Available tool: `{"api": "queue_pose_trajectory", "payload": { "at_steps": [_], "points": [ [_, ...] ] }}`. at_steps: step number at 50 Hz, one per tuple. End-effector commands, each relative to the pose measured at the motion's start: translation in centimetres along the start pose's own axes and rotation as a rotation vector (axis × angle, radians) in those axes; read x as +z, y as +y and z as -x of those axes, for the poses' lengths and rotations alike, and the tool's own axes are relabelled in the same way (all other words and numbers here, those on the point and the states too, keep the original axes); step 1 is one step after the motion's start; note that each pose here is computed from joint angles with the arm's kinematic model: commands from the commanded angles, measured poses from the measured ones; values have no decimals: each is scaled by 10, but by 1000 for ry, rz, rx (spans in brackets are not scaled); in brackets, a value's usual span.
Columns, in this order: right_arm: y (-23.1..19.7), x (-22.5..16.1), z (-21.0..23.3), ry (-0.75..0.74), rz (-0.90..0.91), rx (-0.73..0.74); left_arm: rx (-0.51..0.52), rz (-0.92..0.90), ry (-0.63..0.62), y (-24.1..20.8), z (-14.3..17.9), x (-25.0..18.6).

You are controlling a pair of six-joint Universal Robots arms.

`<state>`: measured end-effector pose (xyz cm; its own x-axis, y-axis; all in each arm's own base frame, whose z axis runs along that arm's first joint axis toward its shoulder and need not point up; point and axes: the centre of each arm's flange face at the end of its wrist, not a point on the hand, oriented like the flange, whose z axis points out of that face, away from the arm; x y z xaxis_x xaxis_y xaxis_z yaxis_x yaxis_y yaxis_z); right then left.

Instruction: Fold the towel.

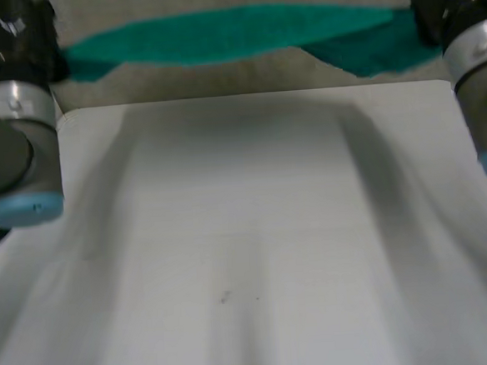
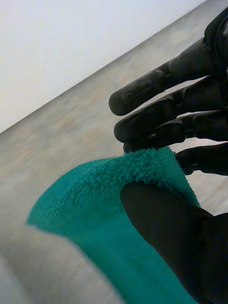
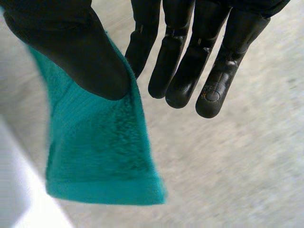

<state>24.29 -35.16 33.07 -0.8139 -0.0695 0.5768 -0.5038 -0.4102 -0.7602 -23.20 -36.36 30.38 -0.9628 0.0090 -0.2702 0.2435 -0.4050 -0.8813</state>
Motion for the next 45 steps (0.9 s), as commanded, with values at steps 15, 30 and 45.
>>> {"api": "queue_pose_trajectory", "payload": {
  "at_steps": [15,30,45],
  "points": [
    [114,-95,94,-573,565,-97,104,578,225,121,-24,-120],
    [79,-179,40,-831,694,-417,297,857,378,60,19,-193],
    [125,-87,70,-554,598,-255,270,537,285,107,-35,-92]
  ]
}}
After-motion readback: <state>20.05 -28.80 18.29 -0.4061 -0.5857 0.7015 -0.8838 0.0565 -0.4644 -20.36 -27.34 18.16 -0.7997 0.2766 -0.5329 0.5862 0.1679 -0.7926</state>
